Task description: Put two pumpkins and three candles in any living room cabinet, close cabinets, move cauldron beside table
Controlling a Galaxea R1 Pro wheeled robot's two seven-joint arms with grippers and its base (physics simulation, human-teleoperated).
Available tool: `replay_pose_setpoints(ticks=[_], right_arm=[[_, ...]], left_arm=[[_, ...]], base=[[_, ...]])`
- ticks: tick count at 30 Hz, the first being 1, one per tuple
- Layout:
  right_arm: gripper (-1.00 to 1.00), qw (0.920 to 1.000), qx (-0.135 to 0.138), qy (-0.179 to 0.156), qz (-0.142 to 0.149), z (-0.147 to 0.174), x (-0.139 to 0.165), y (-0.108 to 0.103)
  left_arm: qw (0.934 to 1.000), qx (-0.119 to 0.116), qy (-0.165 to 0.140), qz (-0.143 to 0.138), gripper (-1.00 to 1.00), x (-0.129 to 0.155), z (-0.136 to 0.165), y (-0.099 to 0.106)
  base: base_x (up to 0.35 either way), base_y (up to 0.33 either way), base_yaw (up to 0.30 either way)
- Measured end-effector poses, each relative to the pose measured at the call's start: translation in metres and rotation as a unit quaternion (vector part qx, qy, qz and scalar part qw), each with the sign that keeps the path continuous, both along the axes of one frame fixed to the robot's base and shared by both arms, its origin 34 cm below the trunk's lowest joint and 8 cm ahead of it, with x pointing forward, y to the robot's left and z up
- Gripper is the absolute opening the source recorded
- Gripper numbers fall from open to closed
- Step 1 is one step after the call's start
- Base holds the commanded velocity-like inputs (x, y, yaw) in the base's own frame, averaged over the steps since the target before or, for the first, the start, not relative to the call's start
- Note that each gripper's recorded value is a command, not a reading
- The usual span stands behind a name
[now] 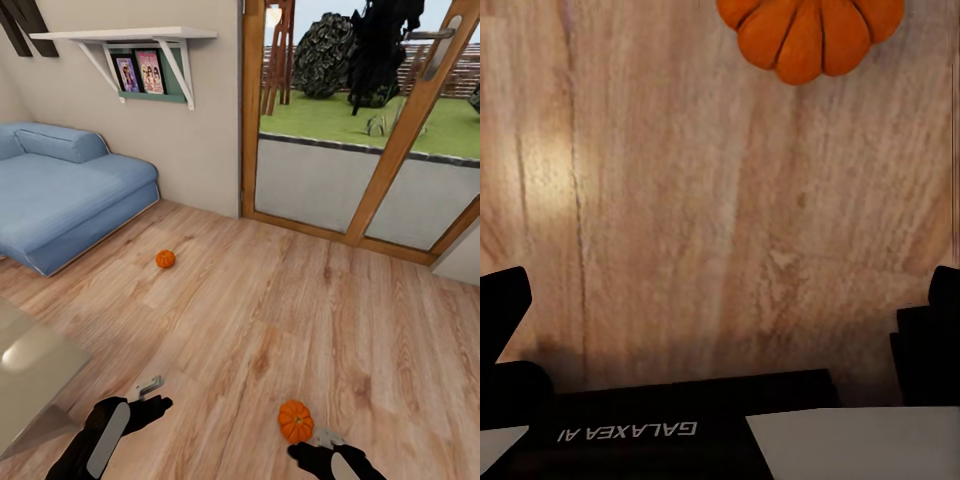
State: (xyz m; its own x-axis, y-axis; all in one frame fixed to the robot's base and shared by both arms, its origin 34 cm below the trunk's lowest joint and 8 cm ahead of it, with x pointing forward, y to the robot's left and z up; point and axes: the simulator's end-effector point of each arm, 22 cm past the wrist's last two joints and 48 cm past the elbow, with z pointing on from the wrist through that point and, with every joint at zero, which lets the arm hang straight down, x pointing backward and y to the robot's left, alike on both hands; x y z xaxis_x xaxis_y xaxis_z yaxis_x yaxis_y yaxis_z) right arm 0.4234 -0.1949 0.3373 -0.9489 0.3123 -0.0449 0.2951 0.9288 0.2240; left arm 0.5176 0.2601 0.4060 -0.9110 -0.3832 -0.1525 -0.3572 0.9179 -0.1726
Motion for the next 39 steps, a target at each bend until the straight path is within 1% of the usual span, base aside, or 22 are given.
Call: replay_pose_setpoints(ticks=[9,12,17,22,24,26,27,28,30,32,33,36,39], right_arm=[[1.0,1.0,0.0,0.0,0.0,0.0,0.0,0.0],[1.0,1.0,0.001,0.0,0.0,0.0,0.0,0.0],[1.0,1.0,0.001,0.0,0.0,0.0,0.0,0.0],[1.0,1.0,0.0,-0.001,-0.005,0.0,0.002,-0.003],[1.0,1.0,-0.003,-0.002,-0.008,0.0,0.002,-0.008],[1.0,0.9997,-0.01,-0.011,-0.018,0.0,0.007,-0.019],[1.0,0.9993,-0.019,-0.019,-0.026,-0.001,0.012,-0.032],[1.0,0.9984,-0.034,-0.028,-0.037,0.0,0.017,-0.055],[1.0,0.997,-0.047,-0.039,-0.049,0.002,0.023,-0.086],[1.0,0.9964,-0.044,-0.048,-0.055,0.005,0.029,-0.101],[1.0,0.9959,-0.036,-0.055,-0.063,0.004,0.03,-0.113],[1.0,0.9938,-0.013,-0.062,-0.091,-0.003,0.025,-0.129],[1.0,0.9899,-0.008,-0.082,-0.116,-0.009,0.027,-0.142]], left_arm=[[1.0,0.001,-0.001,0.0,1.0,0.0,0.0,0.0],[0.9999,0.005,-0.012,0.005,1.0,0.005,0.001,0.002],[0.9998,0.006,-0.018,0.006,1.0,0.008,0.002,0.002],[0.9998,0.004,-0.018,0.007,1.0,0.008,0.001,0.001],[0.9998,0.003,-0.021,0.007,1.0,0.01,0.003,0.001],[0.9997,0.003,-0.023,0.007,1.0,0.012,0.005,0.0],[0.9997,0.002,-0.023,0.007,1.0,0.012,0.005,0.0],[0.9996,0.001,-0.027,0.006,1.0,0.015,0.008,-0.001],[0.9993,0.0,-0.038,0.005,1.0,0.024,0.015,-0.002],[0.9988,0.0,-0.048,0.004,1.0,0.03,0.021,-0.003],[0.9985,-0.001,-0.055,0.003,1.0,0.035,0.024,-0.004],[0.9983,-0.002,-0.058,0.001,1.0,0.037,0.021,-0.005],[0.9982,-0.003,-0.06,0.001,1.0,0.037,0.016,-0.006]], base=[[0.139,-0.112,0.0],[0.147,0.054,0.0],[0.122,0.034,0.0],[0.004,0.001,0.0],[0.0,0.0,0.0],[0.0,0.0,0.0],[0.0,0.0,0.0],[0.0,0.0,0.0],[0.0,0.0,0.0],[0.0,0.0,0.0],[0.0,0.0,0.0],[0.0,0.0,0.0],[0.0,0.0,0.0]])
